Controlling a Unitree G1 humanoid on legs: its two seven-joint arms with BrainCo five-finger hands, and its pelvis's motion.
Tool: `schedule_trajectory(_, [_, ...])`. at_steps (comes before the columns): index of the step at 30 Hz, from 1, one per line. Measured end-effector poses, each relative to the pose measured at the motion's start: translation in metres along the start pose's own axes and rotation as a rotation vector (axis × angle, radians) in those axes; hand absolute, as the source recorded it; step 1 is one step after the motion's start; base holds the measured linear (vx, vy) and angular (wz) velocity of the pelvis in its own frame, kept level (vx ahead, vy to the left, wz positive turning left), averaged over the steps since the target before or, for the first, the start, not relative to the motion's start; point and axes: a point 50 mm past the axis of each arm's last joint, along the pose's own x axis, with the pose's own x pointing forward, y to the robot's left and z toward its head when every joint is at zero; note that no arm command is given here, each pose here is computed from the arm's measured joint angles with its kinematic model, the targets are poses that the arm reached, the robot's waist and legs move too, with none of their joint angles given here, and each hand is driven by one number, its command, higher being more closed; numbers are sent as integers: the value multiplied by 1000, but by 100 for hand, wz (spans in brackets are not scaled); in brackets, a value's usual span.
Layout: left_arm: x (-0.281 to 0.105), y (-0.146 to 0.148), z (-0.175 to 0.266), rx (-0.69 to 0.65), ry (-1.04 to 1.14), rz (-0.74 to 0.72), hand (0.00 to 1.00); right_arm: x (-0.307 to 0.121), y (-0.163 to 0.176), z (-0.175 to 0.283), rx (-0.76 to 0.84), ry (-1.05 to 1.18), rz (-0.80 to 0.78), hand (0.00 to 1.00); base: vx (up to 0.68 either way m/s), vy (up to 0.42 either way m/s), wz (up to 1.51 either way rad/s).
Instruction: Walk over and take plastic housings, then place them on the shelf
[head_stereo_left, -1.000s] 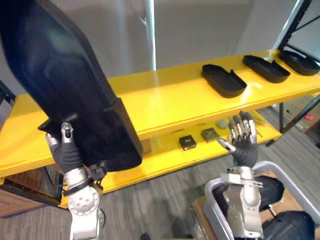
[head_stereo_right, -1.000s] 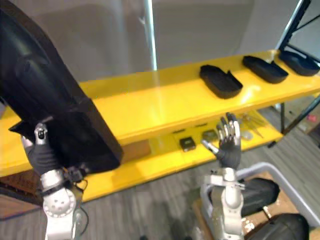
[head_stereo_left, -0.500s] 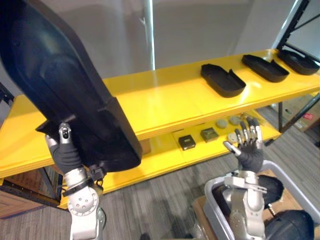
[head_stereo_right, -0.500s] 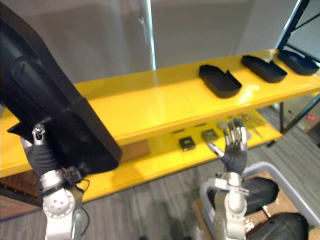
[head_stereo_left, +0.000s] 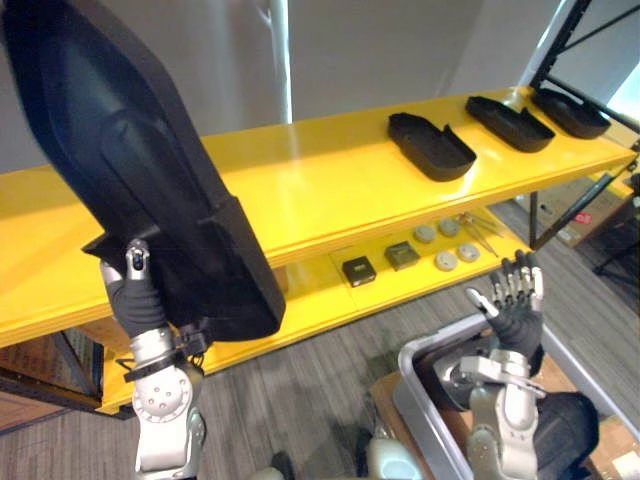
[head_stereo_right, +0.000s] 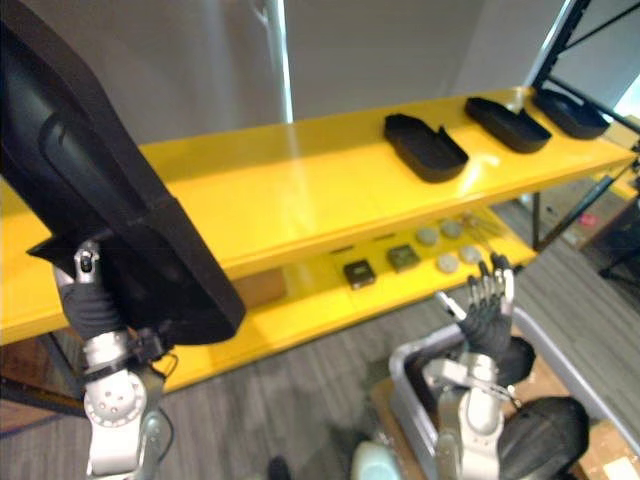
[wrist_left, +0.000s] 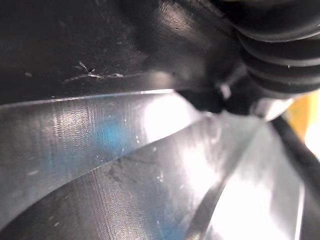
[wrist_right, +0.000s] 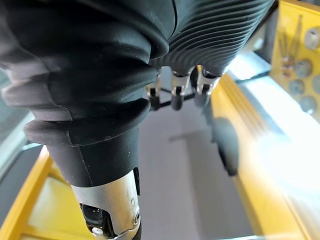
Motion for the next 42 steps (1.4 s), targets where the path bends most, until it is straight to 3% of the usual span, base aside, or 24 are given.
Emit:
schedule_trajectory(5, [-13,-21,-4,-64,54,-62,100,2,1,2,-5,-7,24,0,233,-71,21])
schedule_trajectory(11, [-26,-9,-12,-40,128,-5,100,5,9,16,12,-87,74,0,190,-36,-33])
schedule_trajectory(19, [-27,-13,-13,-52,132,-5,100,10,2,28,-28,-135,83,0,140,261,-29])
schedule_trajectory(25, [-22,-8,-15,2,149,-36,100,1,23,14,93,-89,80,0,78,213,1])
schedule_trajectory(33, [-13,-25,-34,-30,290,-40,100,0,42,10,98,-65,205,0,-9,-25,7])
schedule_trajectory(38, [12,-57,-70,12,456,-61,100,4,72,7,135,-51,391,0,-82,-19,-5])
schedule_trajectory(42, [28,-60,-98,81,586,-61,100,6,100,1,176,-15,536,0,-140,-24,-11])
